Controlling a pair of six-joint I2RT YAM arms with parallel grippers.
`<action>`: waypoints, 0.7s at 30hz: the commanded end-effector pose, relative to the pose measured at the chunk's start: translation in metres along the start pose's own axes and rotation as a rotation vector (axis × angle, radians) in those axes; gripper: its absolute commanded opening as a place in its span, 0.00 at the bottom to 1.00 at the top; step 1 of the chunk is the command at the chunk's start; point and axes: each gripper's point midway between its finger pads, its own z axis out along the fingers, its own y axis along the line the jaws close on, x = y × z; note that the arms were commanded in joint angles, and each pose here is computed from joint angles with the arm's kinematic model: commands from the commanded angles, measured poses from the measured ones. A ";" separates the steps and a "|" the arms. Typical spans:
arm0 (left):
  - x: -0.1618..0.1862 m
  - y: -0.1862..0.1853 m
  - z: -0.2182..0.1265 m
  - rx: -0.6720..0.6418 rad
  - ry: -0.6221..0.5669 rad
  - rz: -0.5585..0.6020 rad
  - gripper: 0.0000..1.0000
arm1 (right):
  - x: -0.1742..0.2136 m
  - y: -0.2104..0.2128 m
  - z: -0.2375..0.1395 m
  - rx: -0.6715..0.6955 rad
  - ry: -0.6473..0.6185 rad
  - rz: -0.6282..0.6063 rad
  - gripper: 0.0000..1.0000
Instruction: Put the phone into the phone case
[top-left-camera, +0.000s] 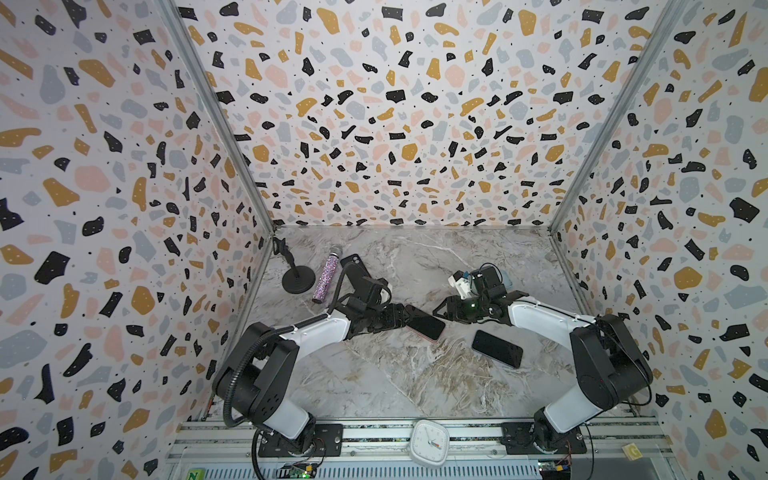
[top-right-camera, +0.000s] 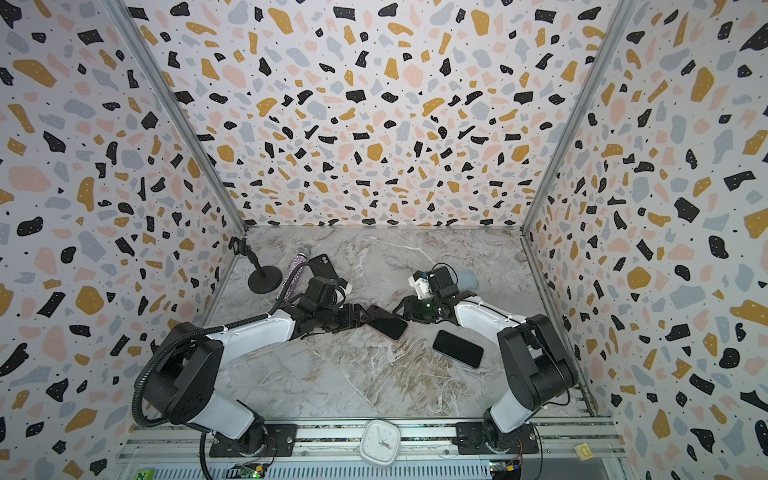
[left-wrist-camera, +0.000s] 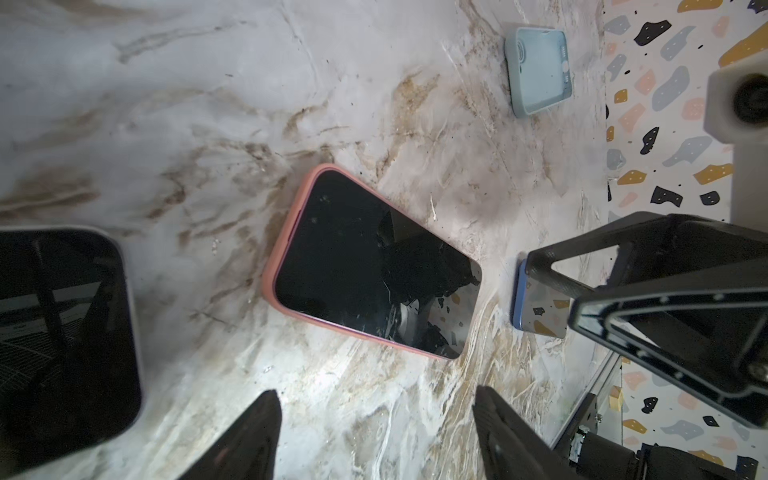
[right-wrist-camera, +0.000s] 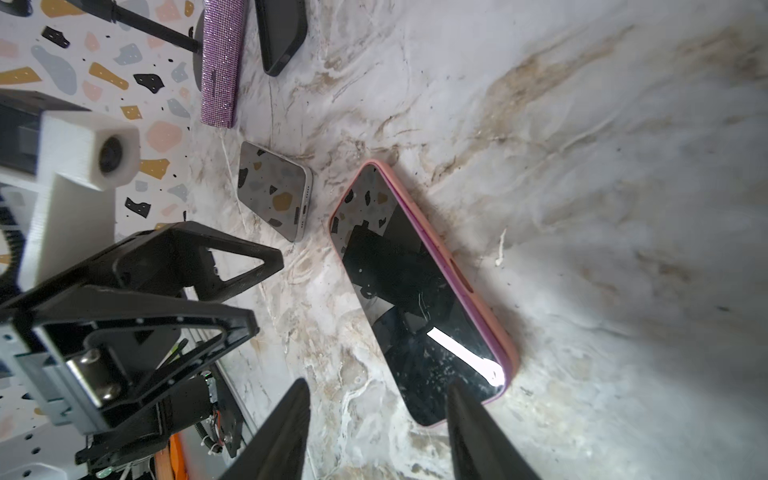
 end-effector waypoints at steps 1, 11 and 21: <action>0.005 -0.010 -0.002 0.044 -0.004 0.006 0.74 | -0.008 -0.010 -0.001 0.060 0.005 -0.062 0.54; 0.010 -0.004 0.003 0.036 0.001 0.013 0.73 | -0.011 -0.018 0.016 0.010 0.021 -0.057 0.53; 0.016 -0.001 0.009 0.041 0.025 0.003 0.72 | -0.004 -0.026 0.025 0.012 0.049 -0.053 0.53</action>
